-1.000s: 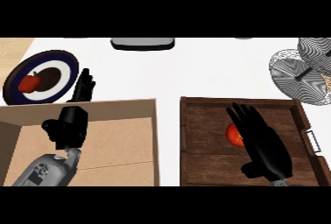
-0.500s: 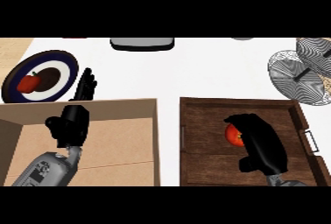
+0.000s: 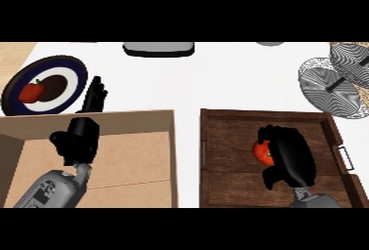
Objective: Pick the tomato from the tray and place it in the tiered basket
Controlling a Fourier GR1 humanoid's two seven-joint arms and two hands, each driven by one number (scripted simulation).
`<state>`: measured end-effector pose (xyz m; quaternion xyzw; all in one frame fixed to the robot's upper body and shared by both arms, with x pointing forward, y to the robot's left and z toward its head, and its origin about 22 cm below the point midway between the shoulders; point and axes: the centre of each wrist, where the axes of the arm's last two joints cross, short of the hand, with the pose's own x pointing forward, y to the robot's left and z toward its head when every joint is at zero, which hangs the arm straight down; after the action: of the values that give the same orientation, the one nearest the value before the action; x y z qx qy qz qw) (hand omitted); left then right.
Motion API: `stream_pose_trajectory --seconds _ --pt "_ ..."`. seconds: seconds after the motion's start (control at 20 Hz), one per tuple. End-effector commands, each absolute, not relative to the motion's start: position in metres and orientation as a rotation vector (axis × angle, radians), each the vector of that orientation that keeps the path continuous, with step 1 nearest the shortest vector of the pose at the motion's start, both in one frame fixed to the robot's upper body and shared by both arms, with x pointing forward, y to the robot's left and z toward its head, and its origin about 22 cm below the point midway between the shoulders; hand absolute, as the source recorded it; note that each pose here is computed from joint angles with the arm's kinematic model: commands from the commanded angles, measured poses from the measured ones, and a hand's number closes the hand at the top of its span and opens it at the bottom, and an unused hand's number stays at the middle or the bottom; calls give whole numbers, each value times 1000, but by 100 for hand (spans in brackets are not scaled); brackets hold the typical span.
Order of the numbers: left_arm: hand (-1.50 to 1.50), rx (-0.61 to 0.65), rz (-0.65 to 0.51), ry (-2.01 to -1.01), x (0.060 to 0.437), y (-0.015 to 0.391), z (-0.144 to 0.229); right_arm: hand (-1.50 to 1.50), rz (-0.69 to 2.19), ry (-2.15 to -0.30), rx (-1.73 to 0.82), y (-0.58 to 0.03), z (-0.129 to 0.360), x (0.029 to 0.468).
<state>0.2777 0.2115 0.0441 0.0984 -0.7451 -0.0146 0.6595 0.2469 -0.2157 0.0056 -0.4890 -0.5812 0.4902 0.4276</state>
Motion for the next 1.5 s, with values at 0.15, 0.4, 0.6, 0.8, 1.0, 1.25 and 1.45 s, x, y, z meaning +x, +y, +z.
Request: stream_pose_trajectory --seconds 0.15,0.4,0.6,0.8,1.0,1.25,1.45 --pt "0 198 -104 -1694 274 205 42 150 1026 -671 -1178 -251 -21 270" --pt "0 168 -115 -1685 275 193 41 150 865 -480 -1255 -227 37 335" --pt "0 187 -115 -1659 271 217 33 150 759 -460 -1359 -219 92 368" --pt "0 194 -120 -1665 273 203 41 150 673 -503 -1466 -200 147 378" --pt "0 190 -110 -1656 274 190 31 150 610 -581 -1548 -191 201 370" --pt "0 191 -118 -1653 268 214 27 150 517 -614 -1564 -202 265 371" --pt "0 200 -108 -1653 264 202 26 150 476 -641 -1552 -211 311 359"
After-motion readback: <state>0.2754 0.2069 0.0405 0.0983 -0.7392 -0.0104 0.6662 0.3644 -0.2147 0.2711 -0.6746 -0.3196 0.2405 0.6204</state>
